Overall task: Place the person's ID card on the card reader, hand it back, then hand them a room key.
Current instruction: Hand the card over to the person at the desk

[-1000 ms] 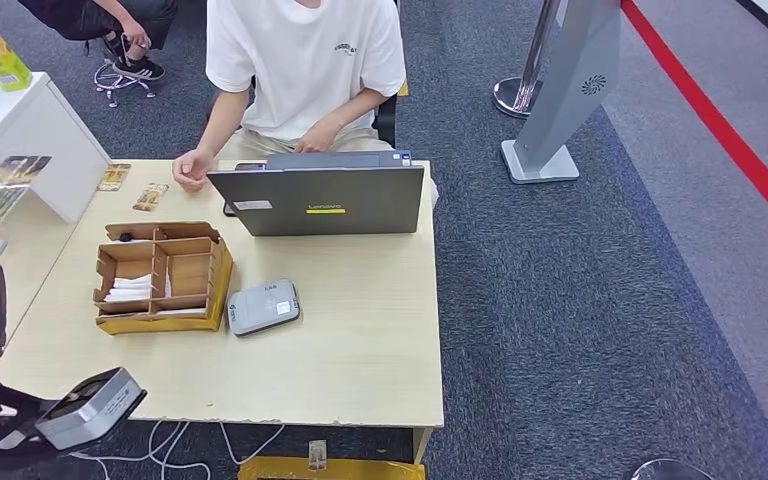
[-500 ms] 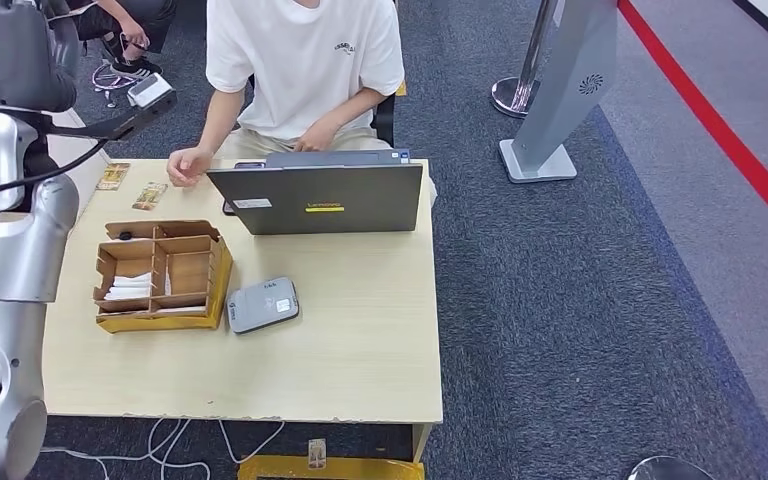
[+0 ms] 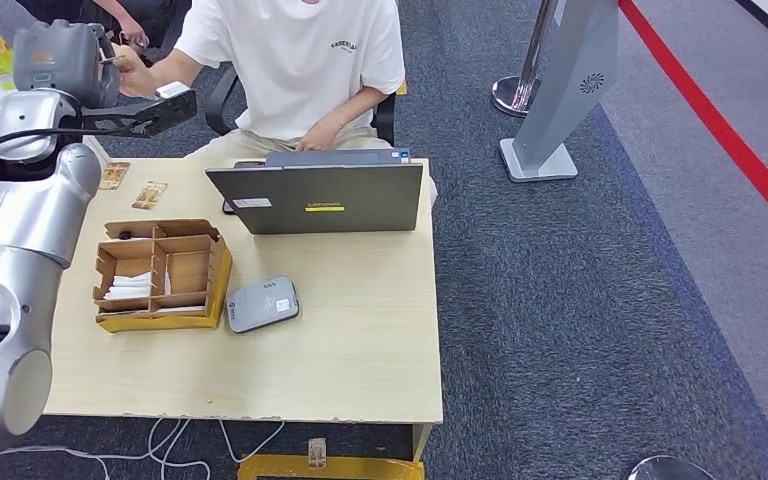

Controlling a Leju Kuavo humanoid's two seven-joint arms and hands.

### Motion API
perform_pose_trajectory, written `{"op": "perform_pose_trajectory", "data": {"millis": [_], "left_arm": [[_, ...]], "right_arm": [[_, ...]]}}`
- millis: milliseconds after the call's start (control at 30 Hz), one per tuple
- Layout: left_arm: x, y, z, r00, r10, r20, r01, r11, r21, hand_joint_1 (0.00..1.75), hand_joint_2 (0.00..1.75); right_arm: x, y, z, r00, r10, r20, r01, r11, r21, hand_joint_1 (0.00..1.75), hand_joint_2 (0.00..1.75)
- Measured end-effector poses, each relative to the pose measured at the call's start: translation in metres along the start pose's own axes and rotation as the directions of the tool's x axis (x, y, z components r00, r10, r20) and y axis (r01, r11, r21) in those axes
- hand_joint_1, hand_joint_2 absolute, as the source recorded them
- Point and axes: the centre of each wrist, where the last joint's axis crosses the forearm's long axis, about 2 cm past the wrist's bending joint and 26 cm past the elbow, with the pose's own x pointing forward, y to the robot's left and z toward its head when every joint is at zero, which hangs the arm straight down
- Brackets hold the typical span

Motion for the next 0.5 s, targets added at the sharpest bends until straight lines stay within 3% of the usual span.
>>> {"op": "perform_pose_trajectory", "data": {"millis": [300,433,500], "left_arm": [[0.0,-0.009,0.002,1.0,0.004,-0.009,-0.004,0.999,-0.038,1.75,1.75],[-0.001,-0.012,0.003,1.0,0.005,-0.011,-0.005,0.999,-0.044,0.0,1.75],[-0.001,-0.012,0.003,1.0,0.009,-0.013,-0.01,0.999,-0.045,0.0,1.75]], "right_arm": [[0.0,0.0,0.0,1.0,0.001,0.0,-0.001,1.0,0.0,0.0,1.75],[0.0,0.0,0.0,1.0,0.003,-0.001,-0.003,1.0,-0.002,0.0,1.75],[0.0,0.0,0.0,1.0,0.003,-0.001,-0.003,1.0,-0.004,0.0,1.75]]}}
